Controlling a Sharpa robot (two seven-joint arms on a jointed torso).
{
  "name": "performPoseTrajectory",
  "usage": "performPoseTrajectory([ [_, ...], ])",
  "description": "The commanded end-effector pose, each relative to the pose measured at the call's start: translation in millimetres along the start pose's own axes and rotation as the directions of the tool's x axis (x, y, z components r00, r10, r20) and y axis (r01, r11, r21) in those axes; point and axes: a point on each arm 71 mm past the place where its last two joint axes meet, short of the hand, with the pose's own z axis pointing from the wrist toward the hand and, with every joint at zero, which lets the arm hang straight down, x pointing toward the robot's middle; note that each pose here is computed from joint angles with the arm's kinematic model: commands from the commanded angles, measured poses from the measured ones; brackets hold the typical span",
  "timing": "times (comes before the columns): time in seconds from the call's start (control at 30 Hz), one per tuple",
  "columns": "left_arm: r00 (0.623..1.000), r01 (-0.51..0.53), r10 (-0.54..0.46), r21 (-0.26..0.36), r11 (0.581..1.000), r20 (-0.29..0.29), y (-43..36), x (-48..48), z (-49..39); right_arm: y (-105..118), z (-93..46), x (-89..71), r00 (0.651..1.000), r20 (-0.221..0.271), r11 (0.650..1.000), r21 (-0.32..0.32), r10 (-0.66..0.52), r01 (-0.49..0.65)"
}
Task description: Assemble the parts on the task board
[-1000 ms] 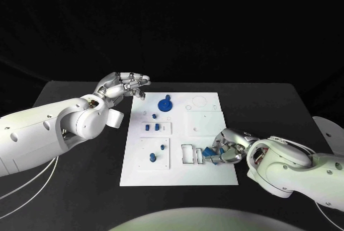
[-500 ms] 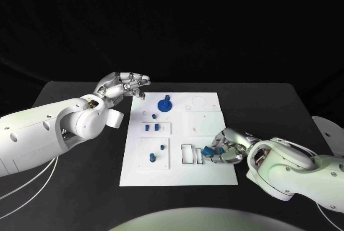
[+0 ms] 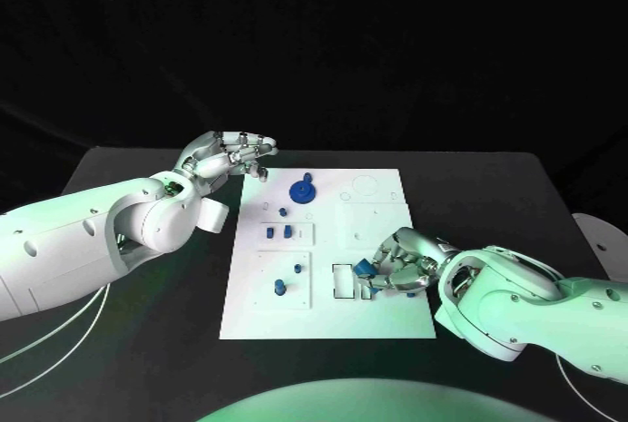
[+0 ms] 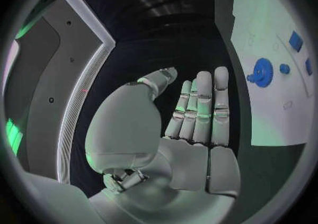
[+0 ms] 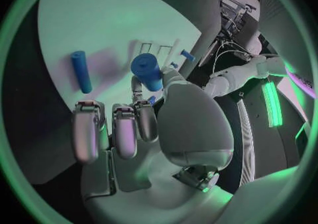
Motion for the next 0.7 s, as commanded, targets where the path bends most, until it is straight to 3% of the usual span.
performPoseTrajectory([
  [0.03, 1.000, 0.011, -0.011, 0.005, 1.000, -0.013, -0.7, 2.8, 0.9, 5, 3.1, 6.6, 0.998, -0.052, 1.000, 0.004, 0.021, -0.020],
  [0.7, 1.000, 0.015, -0.015, -0.002, 1.000, -0.024, -0.4, 4.7, 0.9, 19, 19.0, 16.8, 0.997, -0.080, 1.000, -0.012, -0.023, 0.022],
])
